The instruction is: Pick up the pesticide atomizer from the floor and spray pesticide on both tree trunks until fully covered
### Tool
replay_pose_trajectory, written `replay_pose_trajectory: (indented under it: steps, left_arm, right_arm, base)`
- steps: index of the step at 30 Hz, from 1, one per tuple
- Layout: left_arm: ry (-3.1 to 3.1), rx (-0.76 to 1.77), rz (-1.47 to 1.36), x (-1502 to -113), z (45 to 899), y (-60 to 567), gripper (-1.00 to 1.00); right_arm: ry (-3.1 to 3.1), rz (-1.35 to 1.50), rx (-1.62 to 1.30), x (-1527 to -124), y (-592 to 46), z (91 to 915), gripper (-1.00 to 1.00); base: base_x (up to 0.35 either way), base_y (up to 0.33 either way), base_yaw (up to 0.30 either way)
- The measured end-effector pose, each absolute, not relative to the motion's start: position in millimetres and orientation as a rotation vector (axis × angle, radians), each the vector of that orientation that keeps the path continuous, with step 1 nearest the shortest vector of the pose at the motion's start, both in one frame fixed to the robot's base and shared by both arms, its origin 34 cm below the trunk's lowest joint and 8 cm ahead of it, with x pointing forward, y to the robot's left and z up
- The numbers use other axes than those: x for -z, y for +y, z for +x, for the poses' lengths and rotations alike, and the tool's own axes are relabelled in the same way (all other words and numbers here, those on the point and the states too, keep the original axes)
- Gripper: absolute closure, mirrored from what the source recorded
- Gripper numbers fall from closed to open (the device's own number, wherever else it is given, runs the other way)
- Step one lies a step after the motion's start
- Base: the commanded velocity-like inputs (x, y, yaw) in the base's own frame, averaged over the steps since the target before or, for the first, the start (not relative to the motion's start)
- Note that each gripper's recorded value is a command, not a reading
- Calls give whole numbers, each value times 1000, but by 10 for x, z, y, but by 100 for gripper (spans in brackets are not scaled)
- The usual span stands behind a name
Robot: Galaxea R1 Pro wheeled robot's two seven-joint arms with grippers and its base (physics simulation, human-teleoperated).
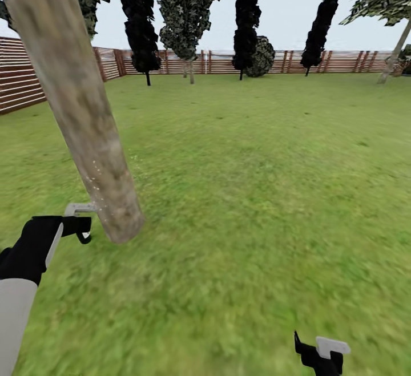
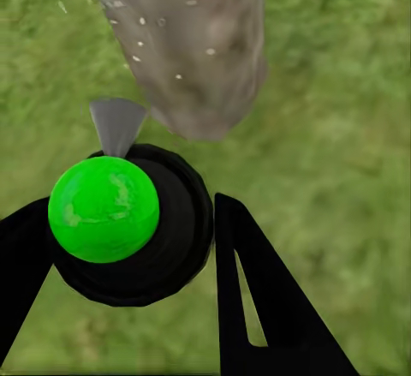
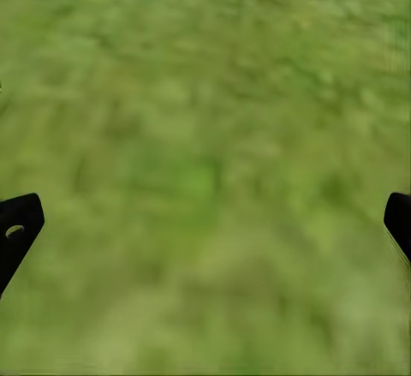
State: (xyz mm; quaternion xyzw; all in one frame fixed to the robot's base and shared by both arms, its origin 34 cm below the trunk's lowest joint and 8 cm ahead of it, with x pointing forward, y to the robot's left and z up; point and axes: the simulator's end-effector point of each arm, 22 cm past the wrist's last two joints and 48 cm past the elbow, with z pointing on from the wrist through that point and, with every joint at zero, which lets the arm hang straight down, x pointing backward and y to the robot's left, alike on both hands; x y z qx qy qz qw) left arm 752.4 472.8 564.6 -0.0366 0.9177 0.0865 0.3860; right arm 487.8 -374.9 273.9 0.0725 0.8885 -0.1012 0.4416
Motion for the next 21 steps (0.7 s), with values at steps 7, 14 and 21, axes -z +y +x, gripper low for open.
replay_pose_trajectory:
  steps: [7,14,21]
  left_arm:
    - [2341,-245,-83,-5633,7510,4755,100]
    - [2367,-257,-84,-5487,7405,4773,100]
    - [2395,-317,-110,-5278,7236,4846,100]
  right_arm:
    - [2205,180,251,-2739,-3750,4877,-100]
    - [2205,180,251,-2739,-3750,4877,-100]
    - [2205,180,251,-2739,-3749,4878,-100]
  base:
    - [186,-238,154]
    - [206,-224,7]
    - [207,-223,253]
